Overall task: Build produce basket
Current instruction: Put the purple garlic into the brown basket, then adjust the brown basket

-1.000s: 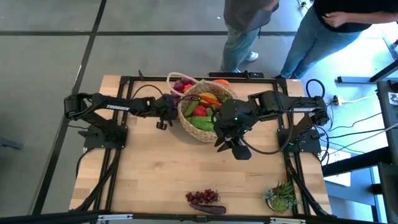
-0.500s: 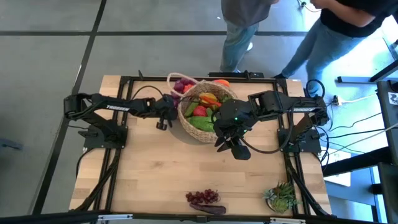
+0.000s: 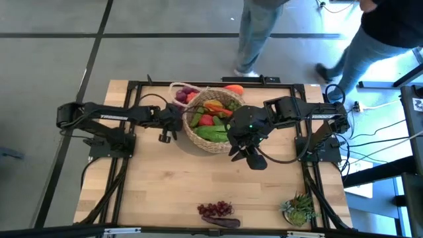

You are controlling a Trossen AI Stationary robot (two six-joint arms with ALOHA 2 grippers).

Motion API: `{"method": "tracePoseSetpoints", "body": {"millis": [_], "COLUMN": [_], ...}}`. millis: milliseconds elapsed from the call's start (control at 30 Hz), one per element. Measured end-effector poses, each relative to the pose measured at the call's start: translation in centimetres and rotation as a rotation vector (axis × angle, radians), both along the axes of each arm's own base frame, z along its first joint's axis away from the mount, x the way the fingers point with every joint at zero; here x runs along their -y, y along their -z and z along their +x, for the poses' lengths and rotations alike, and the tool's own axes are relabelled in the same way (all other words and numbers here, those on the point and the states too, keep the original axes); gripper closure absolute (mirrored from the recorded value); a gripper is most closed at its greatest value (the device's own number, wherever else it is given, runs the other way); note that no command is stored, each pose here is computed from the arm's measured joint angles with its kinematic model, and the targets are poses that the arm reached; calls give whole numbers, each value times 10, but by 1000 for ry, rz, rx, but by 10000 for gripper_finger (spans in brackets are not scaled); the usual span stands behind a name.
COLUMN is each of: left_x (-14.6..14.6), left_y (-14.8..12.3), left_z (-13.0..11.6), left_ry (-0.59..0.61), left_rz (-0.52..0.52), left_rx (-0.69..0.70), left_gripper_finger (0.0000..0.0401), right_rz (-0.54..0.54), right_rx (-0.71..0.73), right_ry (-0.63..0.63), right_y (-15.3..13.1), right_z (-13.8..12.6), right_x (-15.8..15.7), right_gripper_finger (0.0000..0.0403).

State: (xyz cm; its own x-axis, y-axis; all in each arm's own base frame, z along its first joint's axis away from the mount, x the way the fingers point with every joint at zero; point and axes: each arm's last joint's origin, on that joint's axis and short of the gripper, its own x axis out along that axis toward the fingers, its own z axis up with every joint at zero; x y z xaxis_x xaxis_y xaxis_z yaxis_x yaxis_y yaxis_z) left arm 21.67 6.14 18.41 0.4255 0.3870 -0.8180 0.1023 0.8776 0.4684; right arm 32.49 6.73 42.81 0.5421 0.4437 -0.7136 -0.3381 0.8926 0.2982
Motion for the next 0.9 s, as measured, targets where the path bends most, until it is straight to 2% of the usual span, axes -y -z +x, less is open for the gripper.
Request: {"method": "tracePoseSetpoints", "body": {"millis": [300, 467, 633, 733, 800, 900], "left_x": [2, 3, 9, 14, 14, 14], "left_y": [-31, -43, -53, -53, -53, -58], "left_z": [-4, 1, 6, 6, 7, 0], "left_ry": [-77, -128, -85, -91, -106, -163], "left_rz": [-75, -190, -327, -326, -289, -226], "left_rx": [-36, 37, 117, 112, 111, 121], "left_gripper_finger": [400, 401, 401, 401, 401, 401], "right_rz": [-26, -12, 1, 11, -2, -34], "right_rx": [-3, -34, -43, -139, -201, -217], "right_ry": [10, 70, 43, 104, 149, 190], "right_y": [1, 3, 3, 7, 10, 11], "right_z": [0, 1, 0, -5, -9, -11], "right_x": [1, 1, -1, -1, 0, 1], "right_gripper_finger": [305, 305, 305, 305, 305, 305]}}
